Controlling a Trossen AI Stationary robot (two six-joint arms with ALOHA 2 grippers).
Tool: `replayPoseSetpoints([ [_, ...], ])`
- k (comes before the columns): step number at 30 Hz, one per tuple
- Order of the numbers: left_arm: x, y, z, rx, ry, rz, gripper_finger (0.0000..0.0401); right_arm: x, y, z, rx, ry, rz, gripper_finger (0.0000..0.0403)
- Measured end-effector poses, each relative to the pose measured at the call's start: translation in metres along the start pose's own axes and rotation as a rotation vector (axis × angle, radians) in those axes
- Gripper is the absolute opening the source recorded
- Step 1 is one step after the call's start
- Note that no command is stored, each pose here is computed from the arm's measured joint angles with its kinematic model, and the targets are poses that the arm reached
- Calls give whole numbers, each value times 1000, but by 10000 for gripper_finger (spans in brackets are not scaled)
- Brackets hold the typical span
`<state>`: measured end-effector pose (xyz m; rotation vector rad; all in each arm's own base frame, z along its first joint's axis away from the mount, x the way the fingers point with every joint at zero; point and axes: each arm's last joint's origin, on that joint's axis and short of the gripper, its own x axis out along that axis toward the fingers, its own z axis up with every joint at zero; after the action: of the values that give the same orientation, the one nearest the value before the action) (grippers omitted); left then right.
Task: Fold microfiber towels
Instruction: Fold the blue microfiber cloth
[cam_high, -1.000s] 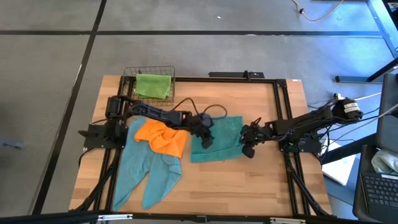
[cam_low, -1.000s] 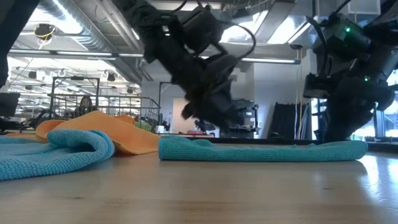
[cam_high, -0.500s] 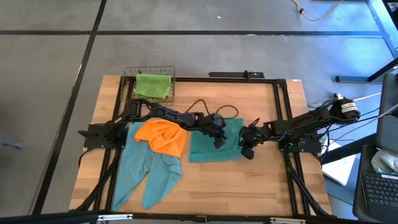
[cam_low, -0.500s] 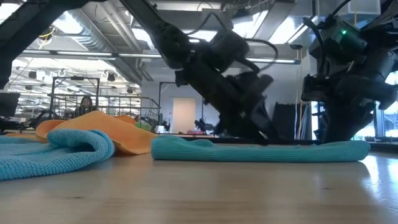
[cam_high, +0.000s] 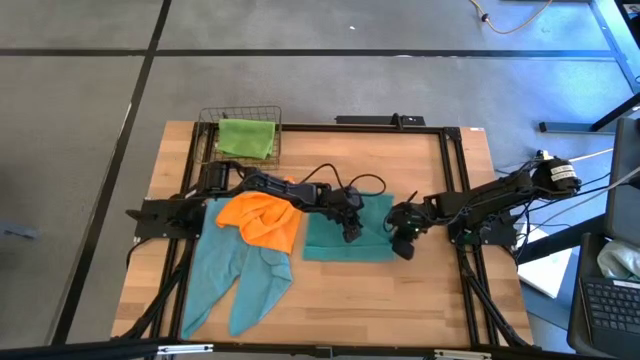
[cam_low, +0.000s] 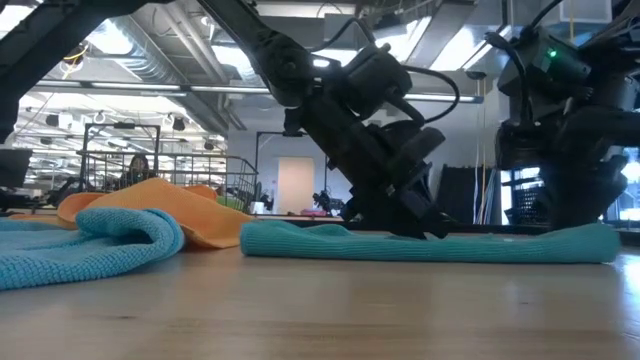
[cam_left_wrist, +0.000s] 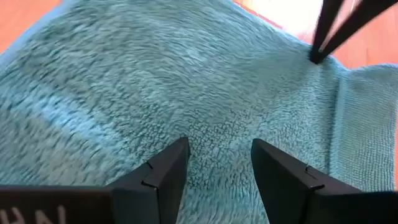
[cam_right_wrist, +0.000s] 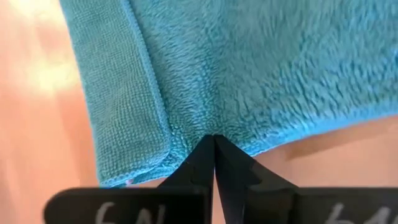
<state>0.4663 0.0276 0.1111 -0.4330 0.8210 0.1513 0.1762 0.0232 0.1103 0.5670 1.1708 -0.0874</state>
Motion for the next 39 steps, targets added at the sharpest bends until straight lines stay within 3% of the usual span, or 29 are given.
replayPoseSetpoints([
  [4, 0, 0, 0, -12, 1, 1, 176, 0, 0, -2, 61, 46, 39, 16],
  [12, -1, -2, 5, -21, 15, -40, 176, -2, 3, 1, 59, 56, 43, 8],
  [16, -3, -10, 16, -17, 31, -66, 176, -8, 9, 7, 20, 44, 48, 6],
  [21, -16, -21, 41, 43, 20, -80, 176, -18, 16, 16, -3, 17, 42, 32],
  [26, -28, -31, 51, 91, 93, -79, 176, -26, 24, 29, -65, -72, -13, 64],
  [30, -38, -38, 45, 129, 241, -46, 176, -31, 26, 38, -105, -140, -102, 80],
  [35, -58, -47, 31, 237, 430, 29, 176, -43, 33, 45, -131, -114, -135, 82],
  [39, -85, -52, 37, 297, 426, 106, 176, -56, 40, 51, -167, -86, -169, 83],
])
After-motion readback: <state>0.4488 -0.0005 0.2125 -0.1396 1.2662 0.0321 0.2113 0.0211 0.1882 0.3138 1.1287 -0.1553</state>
